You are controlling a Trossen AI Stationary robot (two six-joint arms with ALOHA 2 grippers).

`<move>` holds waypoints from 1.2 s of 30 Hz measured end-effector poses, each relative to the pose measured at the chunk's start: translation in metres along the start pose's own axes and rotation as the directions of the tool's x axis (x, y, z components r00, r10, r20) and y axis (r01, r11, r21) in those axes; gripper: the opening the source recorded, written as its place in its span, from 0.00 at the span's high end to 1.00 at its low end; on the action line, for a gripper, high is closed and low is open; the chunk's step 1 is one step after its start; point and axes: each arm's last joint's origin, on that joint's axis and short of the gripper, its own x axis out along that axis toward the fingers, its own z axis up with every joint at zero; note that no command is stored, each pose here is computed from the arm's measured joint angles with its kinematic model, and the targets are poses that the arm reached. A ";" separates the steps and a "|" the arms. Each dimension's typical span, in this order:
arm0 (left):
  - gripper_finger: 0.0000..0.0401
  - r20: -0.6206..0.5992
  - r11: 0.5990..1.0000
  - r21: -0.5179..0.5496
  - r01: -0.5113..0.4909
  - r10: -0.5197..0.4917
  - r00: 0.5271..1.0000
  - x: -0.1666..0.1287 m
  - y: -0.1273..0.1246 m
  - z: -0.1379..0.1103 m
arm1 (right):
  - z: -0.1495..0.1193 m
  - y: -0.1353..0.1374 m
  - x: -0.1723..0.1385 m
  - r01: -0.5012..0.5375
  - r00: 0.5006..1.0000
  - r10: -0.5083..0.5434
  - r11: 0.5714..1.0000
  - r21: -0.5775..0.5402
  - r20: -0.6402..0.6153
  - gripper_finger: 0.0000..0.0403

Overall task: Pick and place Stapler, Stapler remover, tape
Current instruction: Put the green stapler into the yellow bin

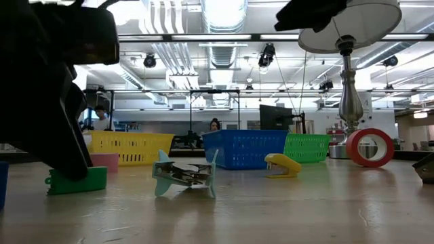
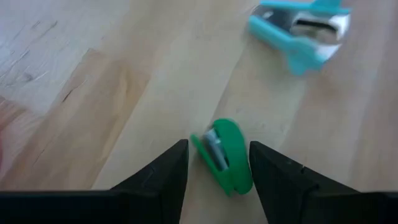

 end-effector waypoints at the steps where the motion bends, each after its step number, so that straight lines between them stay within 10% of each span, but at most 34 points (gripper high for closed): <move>1: 0.57 -0.003 1.000 0.003 -0.006 0.006 1.000 0.001 0.001 -0.001 | 0.001 0.002 0.002 0.002 1.000 -0.002 1.000 -0.005 -0.013 0.49; 15: 0.84 -0.010 0.999 0.034 -0.024 0.025 1.000 0.003 0.007 -0.004 | 0.011 0.017 0.027 0.011 0.994 -0.019 0.997 -0.073 -0.108 0.49; 36: 0.81 0.035 0.959 0.148 -0.242 0.240 0.970 -0.045 0.068 0.057 | 0.011 0.017 0.027 0.012 0.993 -0.021 0.997 -0.079 -0.118 0.49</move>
